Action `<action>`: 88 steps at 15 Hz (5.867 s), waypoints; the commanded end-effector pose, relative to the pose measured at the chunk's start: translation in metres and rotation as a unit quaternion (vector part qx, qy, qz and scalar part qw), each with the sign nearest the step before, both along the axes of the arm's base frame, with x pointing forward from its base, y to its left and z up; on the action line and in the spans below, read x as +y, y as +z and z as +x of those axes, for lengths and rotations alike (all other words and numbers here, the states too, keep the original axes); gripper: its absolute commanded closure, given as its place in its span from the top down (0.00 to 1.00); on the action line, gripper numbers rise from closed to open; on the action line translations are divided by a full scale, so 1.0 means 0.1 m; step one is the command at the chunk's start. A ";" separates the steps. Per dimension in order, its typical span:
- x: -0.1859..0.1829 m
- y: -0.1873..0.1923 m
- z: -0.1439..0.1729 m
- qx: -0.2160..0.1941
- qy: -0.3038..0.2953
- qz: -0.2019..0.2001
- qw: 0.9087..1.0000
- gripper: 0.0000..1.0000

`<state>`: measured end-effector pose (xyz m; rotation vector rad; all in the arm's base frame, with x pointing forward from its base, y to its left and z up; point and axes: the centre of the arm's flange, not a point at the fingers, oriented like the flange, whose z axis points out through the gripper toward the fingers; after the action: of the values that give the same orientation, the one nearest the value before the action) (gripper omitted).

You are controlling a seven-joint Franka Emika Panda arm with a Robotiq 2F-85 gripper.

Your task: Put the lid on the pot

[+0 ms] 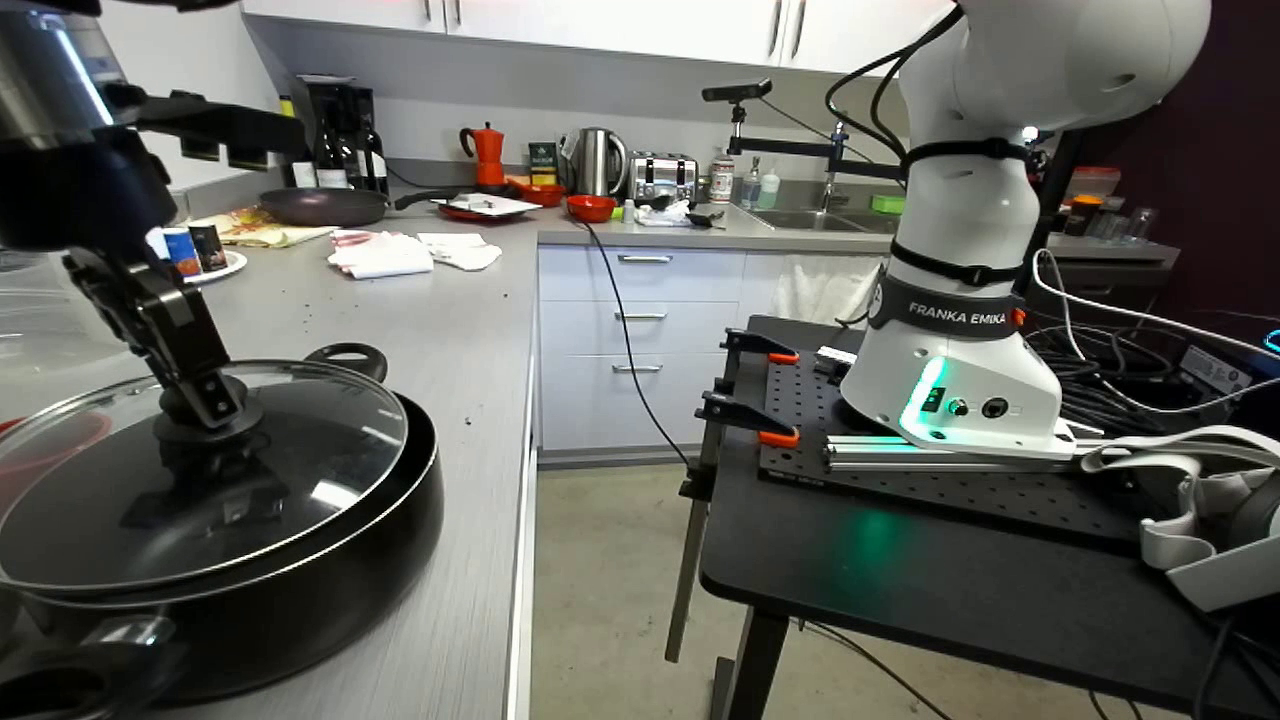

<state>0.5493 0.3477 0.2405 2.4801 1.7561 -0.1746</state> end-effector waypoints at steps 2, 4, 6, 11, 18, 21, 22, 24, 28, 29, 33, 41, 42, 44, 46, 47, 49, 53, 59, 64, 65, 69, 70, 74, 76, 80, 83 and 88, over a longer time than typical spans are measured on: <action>0.04 0.16 -0.12 -0.015 -0.020 -0.006 1.000 0.25; 0.03 0.20 -0.12 -0.015 -0.029 -0.010 0.999 0.25; 0.01 0.24 -0.15 -0.012 -0.038 -0.015 0.999 0.25; -0.06 0.28 -0.21 0.001 -0.054 -0.028 0.998 0.25; -0.02 0.30 -0.24 0.013 -0.041 -0.021 0.999 0.25; 0.01 0.31 -0.26 0.017 -0.036 -0.011 0.999 0.25; 0.02 0.31 -0.27 0.017 -0.036 -0.008 0.999 0.25; 0.02 0.32 -0.28 0.019 -0.037 -0.004 0.999 0.25; -0.04 0.34 -0.25 0.022 -0.041 0.015 0.999 0.25; -0.06 0.34 -0.24 0.023 -0.041 0.019 0.999 0.25; -0.15 0.31 -0.18 0.029 -0.044 0.034 0.998 0.25; -0.21 0.18 -0.11 0.045 -0.042 0.037 0.997 0.25; -0.20 0.17 -0.11 0.047 -0.041 0.036 0.997 0.25; -0.18 0.13 -0.11 0.048 -0.040 0.034 0.998 0.25; -0.16 0.09 -0.12 0.051 -0.037 0.032 0.998 0.25; -0.16 0.07 -0.12 0.052 -0.037 0.031 0.997 0.25; -0.13 0.04 -0.13 0.054 -0.035 0.030 0.997 0.25; -0.11 0.02 -0.13 0.055 -0.033 0.028 0.998 0.25; -0.07 0.03 -0.11 0.052 -0.030 0.025 0.998 0.25; -0.05 0.04 -0.09 0.050 -0.029 0.021 0.998 0.25; -0.04 0.05 -0.08 0.048 -0.028 0.020 0.998 0.25; -0.06 0.07 -0.04 0.046 -0.029 0.017 0.998 0.25; -0.07 0.07 -0.03 0.047 -0.029 0.017 0.998 0.25; -0.10 0.10 0.01 0.046 -0.031 0.016 0.998 0.25; -0.10 0.10 0.03 0.047 -0.031 0.017 0.998 0.25; -0.10 0.09 0.05 0.049 -0.032 0.017 0.998 0.25; -0.12 0.04 0.07 0.053 -0.033 0.016 0.998 0.25; -0.14 0.00 0.07 0.055 -0.034 0.015 0.998 0.25</action>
<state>0.5486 0.3344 0.2339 2.6255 1.7015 -0.2912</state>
